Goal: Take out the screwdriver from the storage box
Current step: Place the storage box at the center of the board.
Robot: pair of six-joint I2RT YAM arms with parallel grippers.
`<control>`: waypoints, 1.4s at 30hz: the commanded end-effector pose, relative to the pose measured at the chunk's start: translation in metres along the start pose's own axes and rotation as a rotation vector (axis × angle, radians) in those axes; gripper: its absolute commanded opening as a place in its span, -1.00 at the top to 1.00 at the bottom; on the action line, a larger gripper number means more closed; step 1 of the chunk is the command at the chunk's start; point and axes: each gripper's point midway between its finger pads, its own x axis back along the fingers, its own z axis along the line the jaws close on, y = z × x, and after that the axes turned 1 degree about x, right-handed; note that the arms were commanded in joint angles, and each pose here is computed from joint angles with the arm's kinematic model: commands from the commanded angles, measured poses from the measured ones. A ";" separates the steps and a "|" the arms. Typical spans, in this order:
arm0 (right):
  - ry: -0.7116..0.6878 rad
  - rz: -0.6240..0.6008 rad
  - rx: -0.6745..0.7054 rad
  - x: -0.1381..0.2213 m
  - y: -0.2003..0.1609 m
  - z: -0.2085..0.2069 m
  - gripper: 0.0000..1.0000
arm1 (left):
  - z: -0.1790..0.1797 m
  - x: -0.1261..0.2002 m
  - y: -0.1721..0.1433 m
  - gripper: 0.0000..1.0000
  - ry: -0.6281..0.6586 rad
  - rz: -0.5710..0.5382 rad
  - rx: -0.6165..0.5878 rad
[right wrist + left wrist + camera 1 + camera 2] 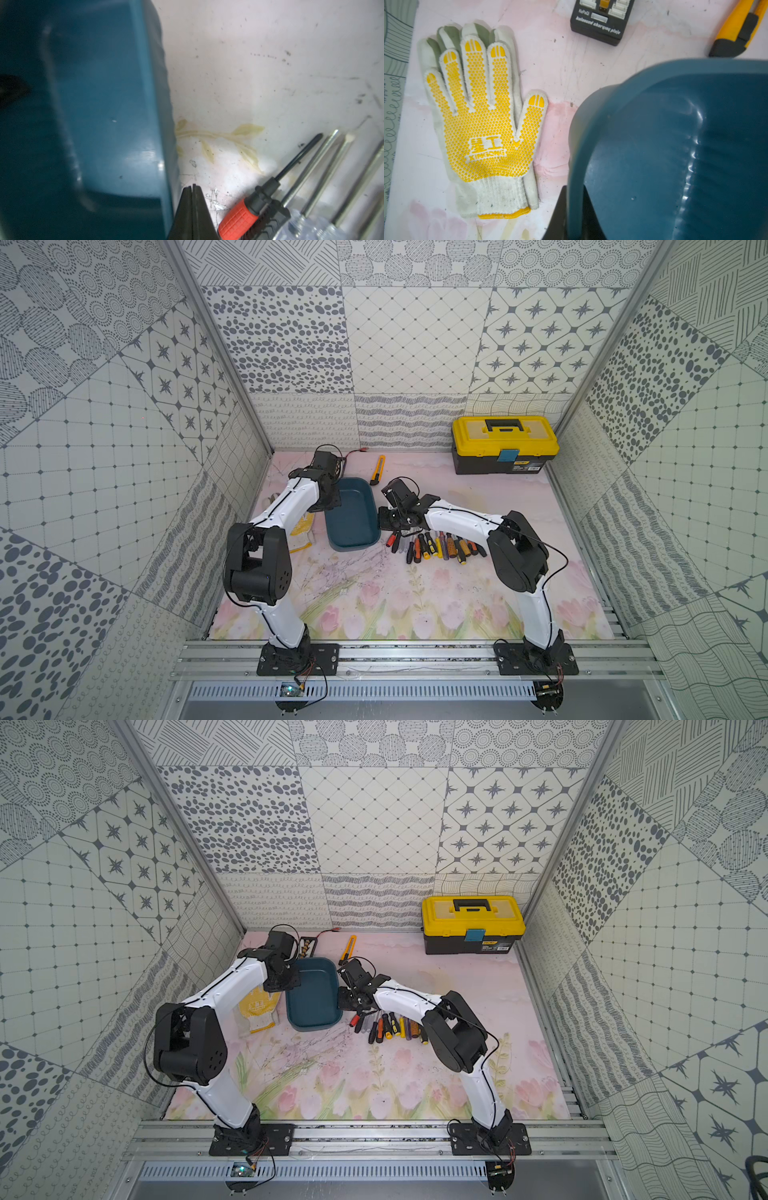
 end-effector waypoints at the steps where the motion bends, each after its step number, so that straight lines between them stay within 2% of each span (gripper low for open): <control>1: 0.019 -0.188 0.036 0.053 0.042 0.005 0.92 | -0.028 -0.005 -0.002 1.00 -0.158 0.013 -0.085; 7: -0.083 -0.365 0.045 0.128 0.053 -0.049 0.47 | -0.045 -0.010 -0.003 1.00 -0.238 0.032 -0.108; 11: -0.143 -0.436 0.019 0.169 0.057 -0.093 0.37 | -0.067 -0.007 -0.006 1.00 -0.325 0.060 -0.149; 15: -0.195 -0.489 -0.028 0.198 0.056 -0.131 0.27 | -0.072 -0.016 -0.006 1.00 -0.274 0.074 -0.217; 22: -0.232 -0.520 -0.067 0.222 0.045 -0.162 0.22 | -0.067 -0.047 -0.002 1.00 -0.171 0.130 -0.285; 29: -0.237 -0.503 -0.079 0.222 0.039 -0.168 0.21 | -0.066 -0.069 -0.006 1.00 -0.134 0.174 -0.313; 31: -0.236 -0.500 -0.081 0.222 0.039 -0.168 0.14 | -0.066 -0.072 -0.008 0.97 -0.133 0.182 -0.309; 32: -0.236 -0.497 -0.081 0.221 0.039 -0.168 0.10 | -0.066 -0.072 -0.009 0.84 -0.133 0.184 -0.305; 36: -0.247 -0.484 -0.078 0.218 0.037 -0.171 0.08 | -0.069 -0.063 -0.003 0.00 -0.154 0.162 -0.296; 40: -0.248 -0.461 -0.078 0.213 0.034 -0.173 0.08 | -0.067 -0.048 0.010 -0.50 -0.150 0.111 -0.276; 42: -0.246 -0.455 -0.079 0.212 0.033 -0.173 0.08 | -0.069 -0.035 0.018 -0.84 -0.165 0.073 -0.267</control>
